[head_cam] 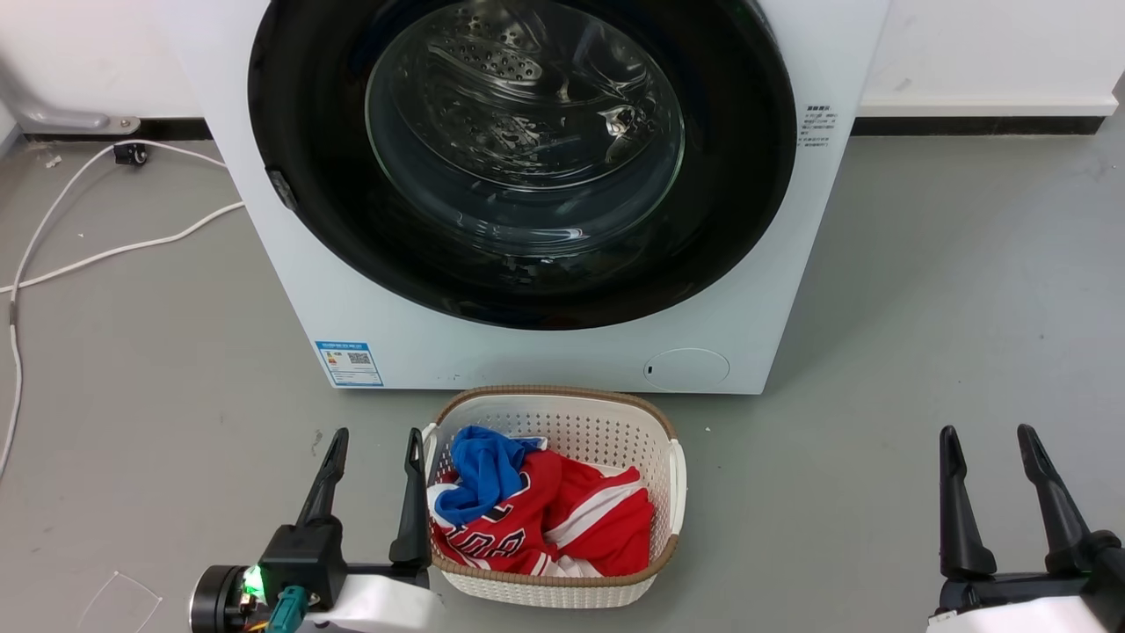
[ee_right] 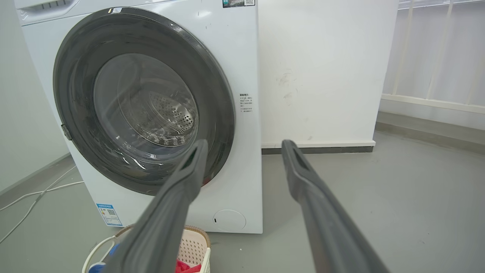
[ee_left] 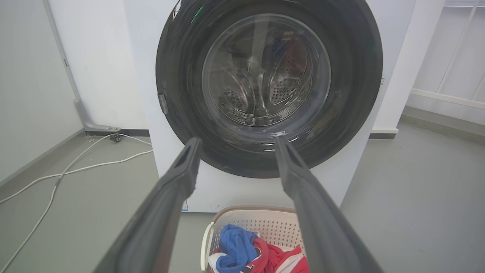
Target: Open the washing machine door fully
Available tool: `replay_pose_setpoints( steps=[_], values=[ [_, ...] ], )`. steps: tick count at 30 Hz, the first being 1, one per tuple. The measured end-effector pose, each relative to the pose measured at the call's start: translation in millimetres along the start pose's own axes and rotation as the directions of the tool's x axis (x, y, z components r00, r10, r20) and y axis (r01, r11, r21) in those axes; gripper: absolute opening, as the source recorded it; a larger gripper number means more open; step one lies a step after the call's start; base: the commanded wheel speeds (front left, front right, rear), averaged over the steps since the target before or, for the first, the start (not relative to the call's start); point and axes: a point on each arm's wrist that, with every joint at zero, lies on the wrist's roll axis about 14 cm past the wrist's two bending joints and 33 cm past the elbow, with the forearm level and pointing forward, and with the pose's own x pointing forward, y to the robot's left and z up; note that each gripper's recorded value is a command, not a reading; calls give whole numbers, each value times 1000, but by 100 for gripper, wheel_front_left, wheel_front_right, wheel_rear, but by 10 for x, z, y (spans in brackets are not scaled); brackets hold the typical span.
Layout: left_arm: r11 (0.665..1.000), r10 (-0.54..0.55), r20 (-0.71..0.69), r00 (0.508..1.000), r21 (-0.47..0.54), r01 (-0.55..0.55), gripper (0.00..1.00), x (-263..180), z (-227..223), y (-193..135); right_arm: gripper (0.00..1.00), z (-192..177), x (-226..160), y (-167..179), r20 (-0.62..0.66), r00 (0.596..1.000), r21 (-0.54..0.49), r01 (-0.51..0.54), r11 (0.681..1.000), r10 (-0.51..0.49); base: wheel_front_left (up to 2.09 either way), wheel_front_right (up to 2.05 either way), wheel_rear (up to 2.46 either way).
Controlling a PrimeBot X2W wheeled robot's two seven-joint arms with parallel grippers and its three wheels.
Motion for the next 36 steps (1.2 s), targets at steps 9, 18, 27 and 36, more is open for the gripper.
replay_pose_setpoints(
  steps=[9, 18, 27, 36],
  values=[
    [1000, 3, -5, 1000, 3, -3, 100, -16, -23, 3, 100, -7, -6, -4, 2, 1000, 15, 3, 1000, -3, 0, 0, 0],
    [1000, 9, -12, 1000, -1, -9, 100, -24, -46, 17, 100, -43, -12, -5, -8, 1000, 28, 6, 1000, -6, 0, 0, 0],
    [1000, 13, -18, 1000, 0, -13, 100, -37, -61, 22, 0, -85, -26, -16, -19, 1000, 76, 19, 997, -18, 0, 0, 0],
    [1000, 18, -24, 1000, 0, -18, 100, -39, -79, 33, 0, -140, -26, -284, -24, 979, 633, 172, 754, -203, 0, 0, 0]
  ],
)
